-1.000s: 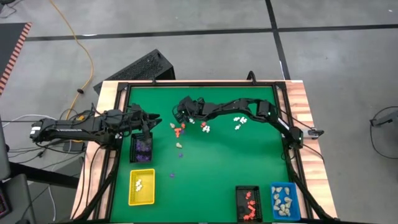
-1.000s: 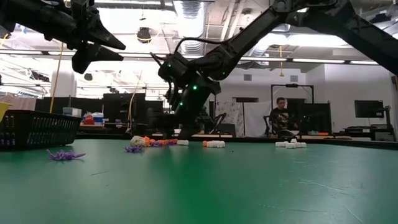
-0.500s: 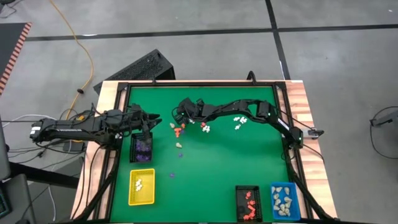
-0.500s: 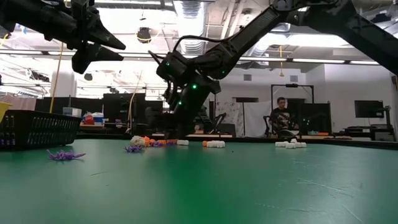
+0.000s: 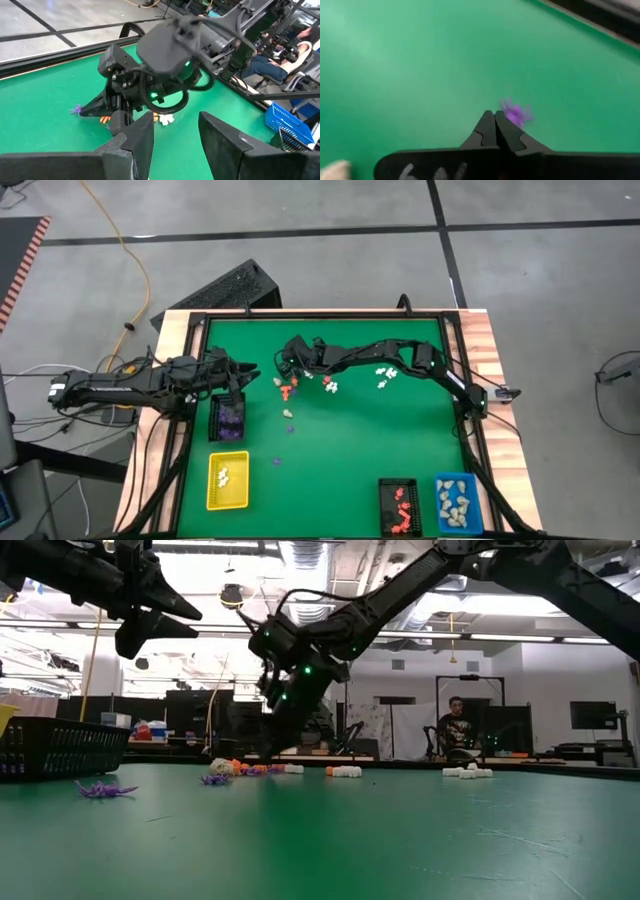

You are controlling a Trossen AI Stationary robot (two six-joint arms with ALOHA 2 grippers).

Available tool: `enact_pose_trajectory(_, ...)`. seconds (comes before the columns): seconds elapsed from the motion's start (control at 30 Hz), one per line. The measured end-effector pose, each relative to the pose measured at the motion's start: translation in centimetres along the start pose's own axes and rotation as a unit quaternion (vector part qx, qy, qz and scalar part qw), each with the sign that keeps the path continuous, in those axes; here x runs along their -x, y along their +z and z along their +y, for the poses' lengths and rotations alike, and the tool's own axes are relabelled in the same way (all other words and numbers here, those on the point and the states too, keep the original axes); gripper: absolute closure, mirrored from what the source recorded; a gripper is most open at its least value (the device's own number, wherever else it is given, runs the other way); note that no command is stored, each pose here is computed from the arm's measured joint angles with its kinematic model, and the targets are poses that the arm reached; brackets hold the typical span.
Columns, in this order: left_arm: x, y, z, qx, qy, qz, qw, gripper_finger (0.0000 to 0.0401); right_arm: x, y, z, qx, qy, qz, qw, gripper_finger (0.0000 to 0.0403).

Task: Sort Halloween decoration
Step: Put the purple spider toy into the top black basket

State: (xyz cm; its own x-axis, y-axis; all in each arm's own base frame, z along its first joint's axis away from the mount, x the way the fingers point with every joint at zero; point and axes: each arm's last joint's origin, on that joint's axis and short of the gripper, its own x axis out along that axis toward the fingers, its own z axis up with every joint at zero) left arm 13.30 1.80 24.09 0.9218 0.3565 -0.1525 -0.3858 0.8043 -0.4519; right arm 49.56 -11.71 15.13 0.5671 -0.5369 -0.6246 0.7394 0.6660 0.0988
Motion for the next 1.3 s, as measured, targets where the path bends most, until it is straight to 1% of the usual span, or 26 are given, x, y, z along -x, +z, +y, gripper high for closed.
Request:
enact_pose_trajectory(0.2, 0.0, 0.0, 0.0, 0.003, 0.001, 0.001, 1.0, 0.0257, 1.3, 1.5, 1.4, 0.03, 0.01, -0.001, 1.0, 0.0398)
enact_pose_trajectory(0.37, 0.0, 0.0, 0.0, 0.003, 0.002, 0.002, 1.0, 0.0257, 2.3, 1.8, 2.6, 0.071, 0.017, 0.001, 0.997, 0.0397)
enact_pose_trajectory(0.43, 0.0, 0.0, 0.0, 0.002, 0.002, 0.002, 1.0, 0.0257, 2.6, 1.8, 3.0, 0.089, 0.018, -0.004, 0.996, 0.039)
enact_pose_trajectory(0.47, 0.0, 0.0, 0.0, 0.003, 0.001, 0.002, 1.0, 0.0257, 2.5, 1.9, 2.8, 0.088, 0.018, -0.002, 0.996, 0.0382)
enact_pose_trajectory(0.57, 0.0, 0.0, 0.0, 0.002, 0.001, 0.002, 1.0, 0.0257, 1.6, 2.2, 1.3, 0.061, 0.029, 0.027, 0.997, 0.0337)
enact_pose_trajectory(0.63, 0.0, 0.0, 0.0, 0.002, 0.002, 0.002, 1.0, 0.0257, 0.9, 2.3, 0.2, 0.042, 0.021, 0.033, 0.998, 0.0296)
enact_pose_trajectory(0.7, 0.0, 0.0, 0.0, 0.002, 0.001, 0.002, 1.0, 0.0257, 0.5, 2.7, -0.7, 0.034, 0.0, 0.027, 0.999, 0.0252)
enact_pose_trajectory(0.8, 0.0, 0.0, 0.0, 0.002, 0.001, 0.002, 1.0, 0.0257, 0.4, 3.0, -1.2, 0.008, -0.018, 0.016, 1.0, 0.0191)
enact_pose_trajectory(0.9, 0.0, 0.0, 0.0, 0.002, 0.002, 0.002, 1.0, 0.0257, 0.3, 3.0, -1.3, -0.01, -0.005, 0.026, 1.0, 0.0154)
enact_pose_trajectory(1.03, 0.0, 0.0, 0.0, 0.002, 0.002, 0.002, 1.0, 0.0257, -0.4, 2.6, -1.1, -0.016, -0.004, 0.022, 1.0, 0.0145)
enact_pose_trajectory(1.1, 0.0, 0.0, 0.0, 0.003, 0.002, 0.002, 1.0, 0.0257, -1.2, 1.7, -1.0, -0.012, -0.007, 0.028, 1.0, 0.0147)
enact_pose_trajectory(1.17, 0.0, -0.1, 0.0, 0.005, 0.002, 0.003, 1.0, 0.0257, -1.3, 1.0, -0.6, 0.001, -0.026, 0.027, 0.999, 0.0151)
enact_pose_trajectory(1.3, 0.0, -0.1, 0.0, 0.007, -0.001, 0.005, 1.0, 0.0257, -0.8, 1.3, -0.2, -0.011, -0.027, 0.014, 0.999, 0.0157)
